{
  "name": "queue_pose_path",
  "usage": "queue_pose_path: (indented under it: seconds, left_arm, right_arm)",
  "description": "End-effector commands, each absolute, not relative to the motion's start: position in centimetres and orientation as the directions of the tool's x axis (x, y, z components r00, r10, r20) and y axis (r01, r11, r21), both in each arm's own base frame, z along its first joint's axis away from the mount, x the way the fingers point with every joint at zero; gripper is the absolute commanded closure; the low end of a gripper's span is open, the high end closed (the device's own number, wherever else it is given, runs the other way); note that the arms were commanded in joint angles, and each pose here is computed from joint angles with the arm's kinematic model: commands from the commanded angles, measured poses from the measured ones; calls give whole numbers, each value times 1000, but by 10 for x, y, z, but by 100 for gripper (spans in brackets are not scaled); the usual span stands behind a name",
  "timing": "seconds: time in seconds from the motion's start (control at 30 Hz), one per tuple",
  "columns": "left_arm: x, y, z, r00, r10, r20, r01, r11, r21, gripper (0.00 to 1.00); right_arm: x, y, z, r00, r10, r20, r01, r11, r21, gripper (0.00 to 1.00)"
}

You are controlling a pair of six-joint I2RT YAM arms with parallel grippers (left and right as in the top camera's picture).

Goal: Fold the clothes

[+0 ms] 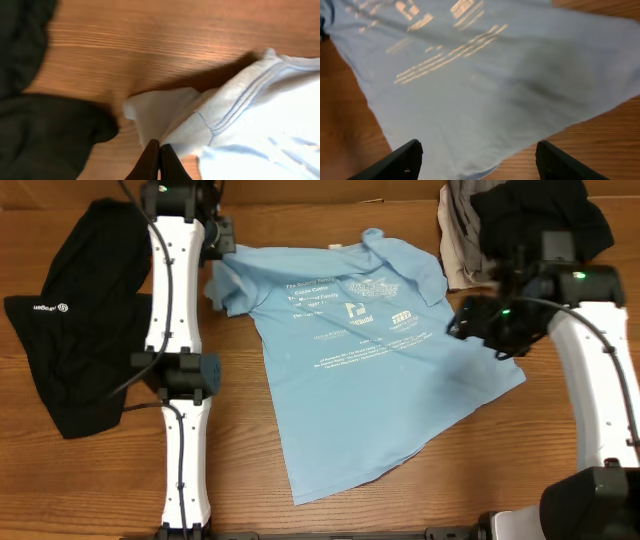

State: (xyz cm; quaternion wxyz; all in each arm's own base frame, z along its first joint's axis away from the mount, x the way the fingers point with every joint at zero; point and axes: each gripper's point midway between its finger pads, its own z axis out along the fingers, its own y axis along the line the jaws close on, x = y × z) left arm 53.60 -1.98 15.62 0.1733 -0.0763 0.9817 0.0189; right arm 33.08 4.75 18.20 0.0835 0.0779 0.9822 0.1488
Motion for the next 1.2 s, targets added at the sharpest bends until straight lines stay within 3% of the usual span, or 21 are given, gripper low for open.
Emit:
queue_pose_path:
  seconds: [0.0, 0.4, 0.5, 0.63, 0.77, 0.9, 1.03, 1.17]
  left_arm:
    - [524, 0, 219, -870, -187, -457, -224, 974, 26, 96]
    - [493, 45, 311, -760, -244, -603, -279, 960, -38, 96]
    - [482, 45, 334, -740, -229, -633, -230, 970, -82, 82]
    - [467, 40, 360, -722, -177, -669, -157, 983, -90, 80]
    - [450, 61, 382, -684, -193, -703, -221, 974, -52, 79]
    - [436, 84, 394, -655, -237, -718, -272, 960, -68, 57]
    - [439, 64, 393, -671, -257, -696, -168, 966, -195, 53]
    - [446, 39, 377, -721, -228, -654, -112, 970, -214, 49]
  right_arm:
    - [323, 70, 174, -987, 109, -115, 68, 948, 311, 24]
    - [274, 110, 134, -998, 16, 53, 30, 961, 274, 25]
    - [268, 119, 126, -996, 41, 78, 61, 962, 268, 36]
    - [258, 135, 129, -998, 14, 66, 29, 971, 236, 36]
    - [245, 149, 126, -998, -19, 64, -8, 985, 172, 31]
    - [237, 158, 109, -998, 11, 62, 19, 991, 132, 20]
    - [220, 151, 78, -990, 74, 118, 87, 991, 106, 15]
    - [210, 152, 49, -988, 72, 140, 90, 987, 134, 15]
